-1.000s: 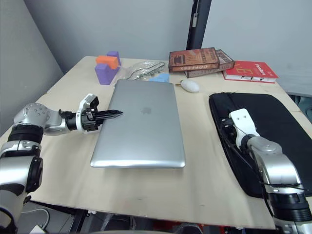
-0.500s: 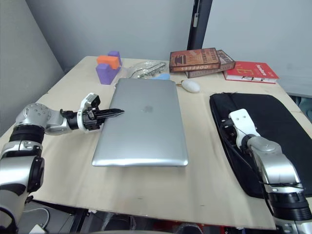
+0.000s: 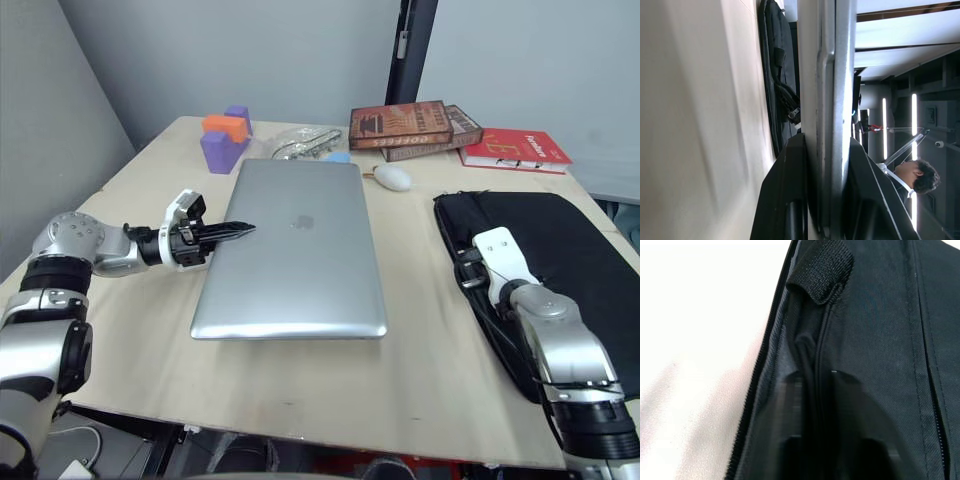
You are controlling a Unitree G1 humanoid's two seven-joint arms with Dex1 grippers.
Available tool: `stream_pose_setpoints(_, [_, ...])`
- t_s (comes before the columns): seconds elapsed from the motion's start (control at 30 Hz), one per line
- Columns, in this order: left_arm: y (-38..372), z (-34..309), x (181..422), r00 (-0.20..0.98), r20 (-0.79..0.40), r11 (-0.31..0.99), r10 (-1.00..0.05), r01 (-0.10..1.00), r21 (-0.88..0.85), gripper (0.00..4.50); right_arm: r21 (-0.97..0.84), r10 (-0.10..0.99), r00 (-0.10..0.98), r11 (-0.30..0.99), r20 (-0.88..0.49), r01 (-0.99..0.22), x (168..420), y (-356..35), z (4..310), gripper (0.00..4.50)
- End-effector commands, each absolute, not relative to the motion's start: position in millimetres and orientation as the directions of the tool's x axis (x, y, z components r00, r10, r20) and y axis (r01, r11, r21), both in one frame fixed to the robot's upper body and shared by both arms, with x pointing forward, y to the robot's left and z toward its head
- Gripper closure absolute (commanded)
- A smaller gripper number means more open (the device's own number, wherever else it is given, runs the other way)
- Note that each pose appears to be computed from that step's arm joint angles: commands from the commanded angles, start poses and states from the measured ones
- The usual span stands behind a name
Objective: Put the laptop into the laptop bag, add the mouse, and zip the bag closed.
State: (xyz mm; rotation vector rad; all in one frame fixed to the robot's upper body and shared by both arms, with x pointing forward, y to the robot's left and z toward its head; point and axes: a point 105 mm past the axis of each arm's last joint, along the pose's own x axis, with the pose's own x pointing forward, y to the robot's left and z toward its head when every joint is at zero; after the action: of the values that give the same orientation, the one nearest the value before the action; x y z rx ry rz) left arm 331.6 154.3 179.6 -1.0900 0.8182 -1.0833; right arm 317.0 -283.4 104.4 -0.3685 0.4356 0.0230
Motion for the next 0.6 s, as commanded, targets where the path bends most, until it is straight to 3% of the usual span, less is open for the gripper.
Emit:
stream_pose_setpoints(0.03, [146.5,215.1,328.0,0.226,0.15,-0.053,-0.963,0.385,-0.921,4.23,-0.328,-0.062,0.891,0.939,-0.45,-0.1,311.4,-281.8,96.1,4.47])
stream_pose_setpoints(0.23, [141.1,211.0,326.5,0.208,0.147,-0.057,-0.967,0.383,-0.922,4.23,-0.33,-0.09,0.924,0.943,-0.371,-0.041,315.8,-290.3,135.0,4.47])
stream_pose_setpoints(0.43, [129.7,206.7,325.7,0.181,0.167,-0.09,-0.969,0.371,-0.924,4.23,-0.173,0.032,0.969,0.982,-0.245,-0.077,317.5,-278.5,200.7,4.47])
stream_pose_setpoints(0.6, [111.5,197.8,323.6,0.142,0.175,-0.115,-0.974,0.354,-0.928,4.23,-0.137,0.068,0.974,0.986,-0.215,-0.099,312.0,-277.6,225.4,4.47])
